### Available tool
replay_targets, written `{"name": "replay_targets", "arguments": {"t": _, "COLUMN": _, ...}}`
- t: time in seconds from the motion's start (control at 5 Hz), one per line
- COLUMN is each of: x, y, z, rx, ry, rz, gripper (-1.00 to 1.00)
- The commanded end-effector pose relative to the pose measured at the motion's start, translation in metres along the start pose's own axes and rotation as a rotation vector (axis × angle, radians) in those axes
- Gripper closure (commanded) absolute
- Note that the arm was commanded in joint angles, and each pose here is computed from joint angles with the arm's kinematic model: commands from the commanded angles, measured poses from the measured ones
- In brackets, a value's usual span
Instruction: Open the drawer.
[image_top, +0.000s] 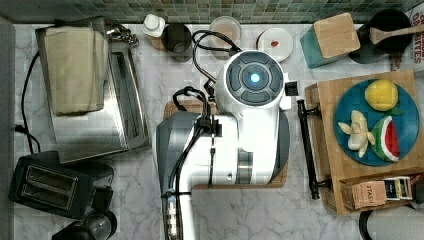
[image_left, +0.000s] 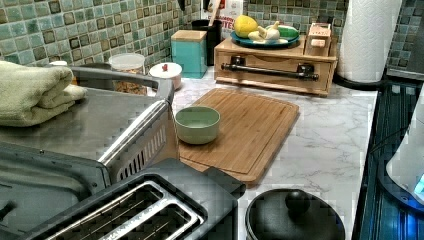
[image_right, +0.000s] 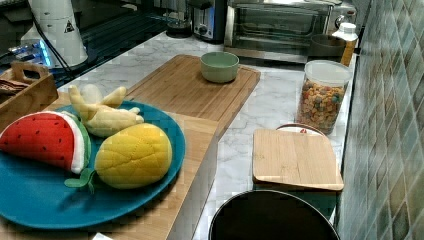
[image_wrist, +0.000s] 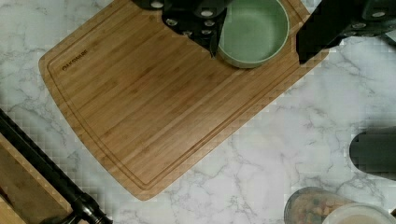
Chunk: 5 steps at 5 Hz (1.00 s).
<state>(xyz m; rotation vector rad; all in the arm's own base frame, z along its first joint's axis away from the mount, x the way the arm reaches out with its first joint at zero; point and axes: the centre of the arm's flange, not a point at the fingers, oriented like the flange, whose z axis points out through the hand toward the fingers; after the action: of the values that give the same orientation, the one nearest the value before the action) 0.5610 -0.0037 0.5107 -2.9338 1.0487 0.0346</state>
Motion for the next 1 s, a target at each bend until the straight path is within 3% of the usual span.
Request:
{"name": "replay_targets", "arguments": {"t": 0.2, "x": -0.001, "y": 0.001, "z": 0.002, "rx": 0.000, "ry": -0.006, "rz": 0.001, "gripper": -1.00}}
{"name": "replay_targets", "arguments": {"t": 0.4, "x": -0.008, "y": 0.013, "z": 0.012, "rx": 0.009, "ry": 0.017, "rz": -0.065, "gripper": -1.00}}
{"name": "replay_targets", "arguments": {"t": 0.6, "x": -0.013, "y": 0.049, "z": 0.025, "rx": 0.026, "ry": 0.043, "rz": -0.239, "gripper": -1.00}}
{"name": "replay_targets", "arguments": {"t": 0.8, "x": 0.000, "y": 0.081, "z": 0.036, "rx": -0.015, "ry": 0.042, "rz": -0.406, "gripper": -1.00}}
{"name": "replay_targets", "arguments": {"t": 1.0, "x": 0.009, "y": 0.114, "z": 0.055, "rx": -0.005, "ry": 0.102, "rz": -0.555, "gripper": -1.00}}
